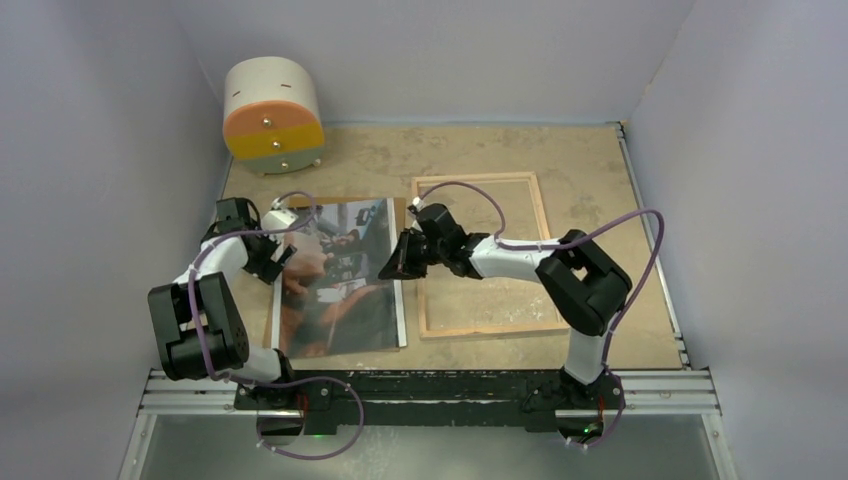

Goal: Put the photo into the frame
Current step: Pick up the photo frame item from the photo frame, then place the photo frame item in the photo frame.

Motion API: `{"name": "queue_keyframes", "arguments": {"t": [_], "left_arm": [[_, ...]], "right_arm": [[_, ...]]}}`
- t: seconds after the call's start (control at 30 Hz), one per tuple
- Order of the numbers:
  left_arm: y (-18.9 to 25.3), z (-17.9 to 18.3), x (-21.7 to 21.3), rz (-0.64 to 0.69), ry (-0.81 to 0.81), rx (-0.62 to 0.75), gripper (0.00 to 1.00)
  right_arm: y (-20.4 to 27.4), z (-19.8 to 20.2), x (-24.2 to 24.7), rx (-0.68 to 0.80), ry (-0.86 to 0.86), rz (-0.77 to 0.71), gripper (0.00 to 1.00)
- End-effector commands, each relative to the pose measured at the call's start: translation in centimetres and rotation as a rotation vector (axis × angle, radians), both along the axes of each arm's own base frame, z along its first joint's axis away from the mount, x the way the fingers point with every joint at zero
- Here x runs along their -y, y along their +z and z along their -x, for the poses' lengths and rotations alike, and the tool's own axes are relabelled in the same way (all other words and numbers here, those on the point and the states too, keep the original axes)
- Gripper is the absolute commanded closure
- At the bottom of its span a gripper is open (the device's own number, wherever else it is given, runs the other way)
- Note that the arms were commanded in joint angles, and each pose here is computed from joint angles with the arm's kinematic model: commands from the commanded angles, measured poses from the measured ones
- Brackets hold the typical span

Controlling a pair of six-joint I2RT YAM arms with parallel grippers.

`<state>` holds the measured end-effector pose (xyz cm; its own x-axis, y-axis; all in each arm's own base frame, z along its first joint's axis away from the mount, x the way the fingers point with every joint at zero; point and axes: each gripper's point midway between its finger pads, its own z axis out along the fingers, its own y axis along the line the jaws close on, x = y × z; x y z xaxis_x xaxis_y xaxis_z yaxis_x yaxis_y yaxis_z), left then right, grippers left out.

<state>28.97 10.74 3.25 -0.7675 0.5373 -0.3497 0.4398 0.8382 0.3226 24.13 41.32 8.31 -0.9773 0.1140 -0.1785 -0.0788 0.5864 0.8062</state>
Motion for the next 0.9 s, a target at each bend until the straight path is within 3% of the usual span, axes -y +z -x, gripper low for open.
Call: {"name": "queue_keyframes", "arguments": {"t": [0.0,0.17,0.27,0.57,0.87], "left_arm": [[4.3,-1.8,0.0,0.009,-0.017,0.057,0.03],[9.5,-4.2,-0.1,0.015,-0.018,0.144,0.0],[11.3,-5.4,2.4,0.036,-0.061,0.162,0.0],[10.1,-8.1,18.5,0.208,-0.267,0.141,0.0],[9.3,-12.3,31.3,0.375,-0.315,0.14,0.01]], "right_arm": [[3.4,-2.9,1.8,0.093,-0.015,-0.03,1.0],[5.0,-5.0,7.7,0.136,-0.027,0.006,1.0],[5.7,-5.5,11.2,0.192,-0.014,0.106,1.0],[5.2,-6.4,24.6,0.278,-0.169,0.635,1.0],[7.2,-5.0,31.3,0.31,-0.334,0.797,1.0]]}}
